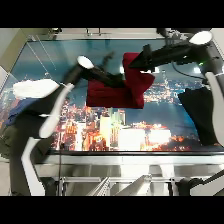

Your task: Fold the shirts.

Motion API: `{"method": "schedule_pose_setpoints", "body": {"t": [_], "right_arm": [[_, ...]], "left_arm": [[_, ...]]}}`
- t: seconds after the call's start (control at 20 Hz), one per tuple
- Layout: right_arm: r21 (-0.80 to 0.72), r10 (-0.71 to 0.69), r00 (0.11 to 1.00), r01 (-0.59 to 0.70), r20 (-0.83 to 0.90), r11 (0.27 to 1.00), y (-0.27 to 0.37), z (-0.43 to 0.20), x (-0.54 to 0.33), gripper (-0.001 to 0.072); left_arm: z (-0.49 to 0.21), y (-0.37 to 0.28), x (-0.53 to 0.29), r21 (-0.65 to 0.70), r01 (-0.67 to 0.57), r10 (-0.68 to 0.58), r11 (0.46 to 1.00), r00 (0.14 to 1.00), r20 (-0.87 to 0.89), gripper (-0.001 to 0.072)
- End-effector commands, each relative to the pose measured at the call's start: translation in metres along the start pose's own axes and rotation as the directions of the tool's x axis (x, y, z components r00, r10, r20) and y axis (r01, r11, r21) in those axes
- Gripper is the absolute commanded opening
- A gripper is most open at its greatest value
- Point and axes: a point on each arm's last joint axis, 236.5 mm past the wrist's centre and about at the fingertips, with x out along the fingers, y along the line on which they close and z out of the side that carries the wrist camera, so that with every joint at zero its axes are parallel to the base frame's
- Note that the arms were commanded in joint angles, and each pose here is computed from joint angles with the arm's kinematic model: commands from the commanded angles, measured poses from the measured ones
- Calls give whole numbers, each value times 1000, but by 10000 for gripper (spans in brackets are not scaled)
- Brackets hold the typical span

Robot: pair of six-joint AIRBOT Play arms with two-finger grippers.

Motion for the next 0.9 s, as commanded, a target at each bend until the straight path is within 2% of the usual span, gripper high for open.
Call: {"method": "schedule_pose_setpoints", "body": {"t": [0.0, 0.25, 0.3, 0.4, 0.45, 0.5, 0.6, 0.65, 0.7, 0.85], "right_arm": [[16, -36, 997, 35, 75, 999, -11, 15, 53, 21], [24, -94, 936, 91, 338, 996, -17, 43, 169, 22], [29, -110, 928, 107, 357, 994, -23, 37, 194, 73], [41, -135, 933, 129, 334, 991, -38, 12, 234, 384], [46, -142, 941, 134, 307, 990, -45, 0, 248, 476], [45, -142, 948, 135, 287, 990, -46, -8, 253, 501], [29, -129, 956, 126, 264, 992, -40, -9, 249, 475], [-9, -115, 962, 121, 247, 993, -34, -7, 239, 213], [-53, -101, 969, 116, 226, 992, -27, -4, 226, 31], [-85, -122, 973, 141, 197, 986, -32, 19, 156, 20]], "left_arm": [[-12, 6, -131, -26, -5, 5, 1000, 1000, -6, 3], [3, 38, -265, -95, -112, 132, 989, 962, 240, 3], [1, 43, -276, -107, -118, 142, 987, 957, 253, 4], [-10, 50, -284, -126, -112, 139, 986, 964, 228, 4], [-16, 52, -282, -132, -104, 130, 986, 971, 203, 4], [-21, 53, -279, -136, -96, 120, 986, 976, 181, 4], [-25, 55, -274, -138, -80, 103, 987, 981, 164, 4], [-27, 57, -271, -146, -76, 99, 986, 983, 156, 4], [-29, 58, -269, -148, -70, 92, 986, 985, 147, 4], [-40, 58, -264, -158, -59, 79, 986, 989, 124, 4]]}}
